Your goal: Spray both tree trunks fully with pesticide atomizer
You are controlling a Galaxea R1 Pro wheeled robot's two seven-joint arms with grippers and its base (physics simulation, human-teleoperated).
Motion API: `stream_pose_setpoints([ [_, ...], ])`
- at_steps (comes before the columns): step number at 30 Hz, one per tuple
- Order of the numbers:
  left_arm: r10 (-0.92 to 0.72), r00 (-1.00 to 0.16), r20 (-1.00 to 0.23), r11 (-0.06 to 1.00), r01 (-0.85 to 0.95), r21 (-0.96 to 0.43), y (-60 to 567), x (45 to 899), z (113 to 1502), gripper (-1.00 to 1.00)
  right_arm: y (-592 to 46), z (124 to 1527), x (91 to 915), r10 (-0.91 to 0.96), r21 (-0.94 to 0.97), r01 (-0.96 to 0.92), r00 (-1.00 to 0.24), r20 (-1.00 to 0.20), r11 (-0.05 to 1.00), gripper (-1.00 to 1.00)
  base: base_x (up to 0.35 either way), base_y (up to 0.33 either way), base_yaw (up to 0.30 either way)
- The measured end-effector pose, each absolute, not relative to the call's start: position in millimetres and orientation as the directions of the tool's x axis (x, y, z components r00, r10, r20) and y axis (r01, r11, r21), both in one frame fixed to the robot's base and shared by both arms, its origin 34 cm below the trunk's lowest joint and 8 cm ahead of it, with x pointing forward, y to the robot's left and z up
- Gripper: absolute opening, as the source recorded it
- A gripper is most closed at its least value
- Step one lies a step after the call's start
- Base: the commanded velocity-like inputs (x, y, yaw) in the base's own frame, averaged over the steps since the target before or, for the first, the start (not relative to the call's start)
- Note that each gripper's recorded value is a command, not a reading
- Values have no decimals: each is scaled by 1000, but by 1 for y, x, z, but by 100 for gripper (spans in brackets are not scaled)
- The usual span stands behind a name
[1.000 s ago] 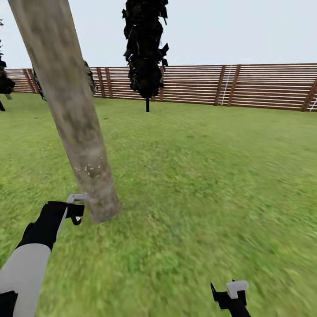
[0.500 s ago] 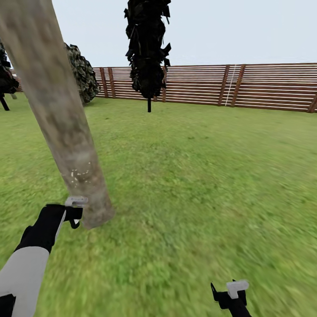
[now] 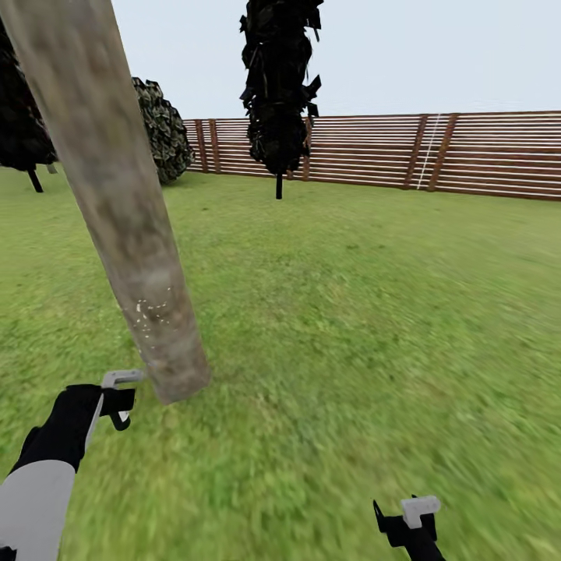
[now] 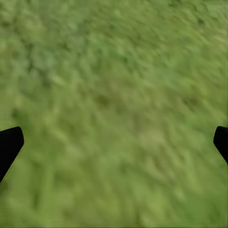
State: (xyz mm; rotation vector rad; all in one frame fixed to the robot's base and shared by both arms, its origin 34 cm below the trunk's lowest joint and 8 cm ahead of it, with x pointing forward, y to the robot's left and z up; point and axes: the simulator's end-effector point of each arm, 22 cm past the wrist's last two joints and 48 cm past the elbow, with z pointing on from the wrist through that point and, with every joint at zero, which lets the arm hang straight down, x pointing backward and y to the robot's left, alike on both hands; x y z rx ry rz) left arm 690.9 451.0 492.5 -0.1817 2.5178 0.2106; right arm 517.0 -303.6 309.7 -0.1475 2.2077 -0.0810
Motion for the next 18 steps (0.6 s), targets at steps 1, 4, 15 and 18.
stream_pose_setpoints([
  [1, -82, -811, -579, 979, -176, 108, 450, 691, 492, -100, -304, 310, 517, -136, -112, -77, -593, -794, 991, 100, 0, -126, 278],
  [4, -68, -821, -567, 984, -149, 97, 433, 692, 485, -100, -304, 310, 517, -136, -112, -77, -593, -794, 991, 100, 0, -220, 177],
  [15, -34, -829, -558, 988, -111, 105, 417, 689, 470, -100, -304, 310, 518, -137, -114, -76, -591, -795, 991, 100, 0, -272, 8],
  [18, -3, -810, -587, 982, -114, 152, 426, 685, 453, -100, -305, 310, 517, -137, -114, -77, -592, -794, 991, 100, 0, -278, 0],
])
